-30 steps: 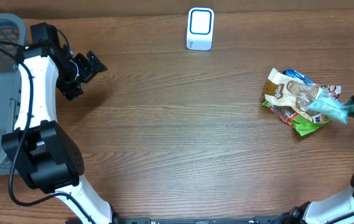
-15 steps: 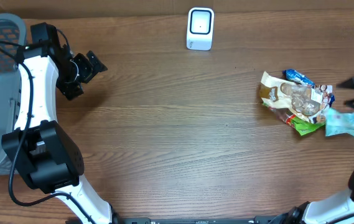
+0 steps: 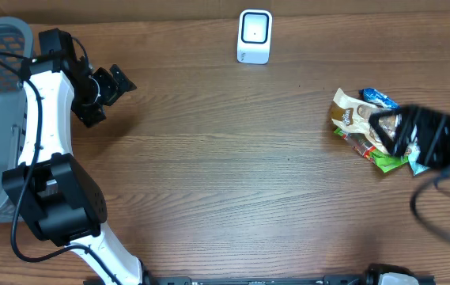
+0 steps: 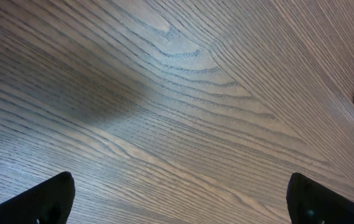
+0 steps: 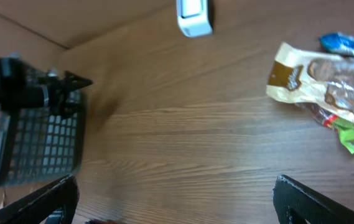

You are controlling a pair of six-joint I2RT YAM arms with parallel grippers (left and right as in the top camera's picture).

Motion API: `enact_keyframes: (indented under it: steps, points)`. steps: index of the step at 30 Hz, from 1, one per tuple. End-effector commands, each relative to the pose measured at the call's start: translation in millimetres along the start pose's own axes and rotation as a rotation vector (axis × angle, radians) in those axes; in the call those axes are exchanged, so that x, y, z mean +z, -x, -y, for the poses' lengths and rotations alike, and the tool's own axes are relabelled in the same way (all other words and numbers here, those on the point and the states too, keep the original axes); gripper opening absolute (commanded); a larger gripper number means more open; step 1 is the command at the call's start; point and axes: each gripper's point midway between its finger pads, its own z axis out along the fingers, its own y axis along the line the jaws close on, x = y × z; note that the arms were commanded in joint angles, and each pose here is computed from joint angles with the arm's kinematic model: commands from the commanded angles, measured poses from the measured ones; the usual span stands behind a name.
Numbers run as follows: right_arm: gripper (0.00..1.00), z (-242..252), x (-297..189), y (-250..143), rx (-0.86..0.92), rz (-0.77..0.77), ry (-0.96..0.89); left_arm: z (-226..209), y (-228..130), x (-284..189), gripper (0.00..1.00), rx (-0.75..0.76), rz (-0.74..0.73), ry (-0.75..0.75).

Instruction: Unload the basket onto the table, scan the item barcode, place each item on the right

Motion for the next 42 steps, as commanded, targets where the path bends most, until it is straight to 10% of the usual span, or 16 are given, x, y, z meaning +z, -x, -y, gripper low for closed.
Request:
enact_keyframes:
  steps: [1,17,42]
  points:
    - [1.00,-6,-12,-5,-0.044,0.037,-0.003,5,2,-5,1.00,-0.003,0.017,-0.004]
    - [1.00,28,-63,28,-0.201,0.552,-0.277,5,1,-5,1.00,-0.002,0.016,-0.004]
    - [1.00,161,112,-69,-0.347,1.022,-0.208,5,1,-5,1.00,-0.001,0.016,-0.005]
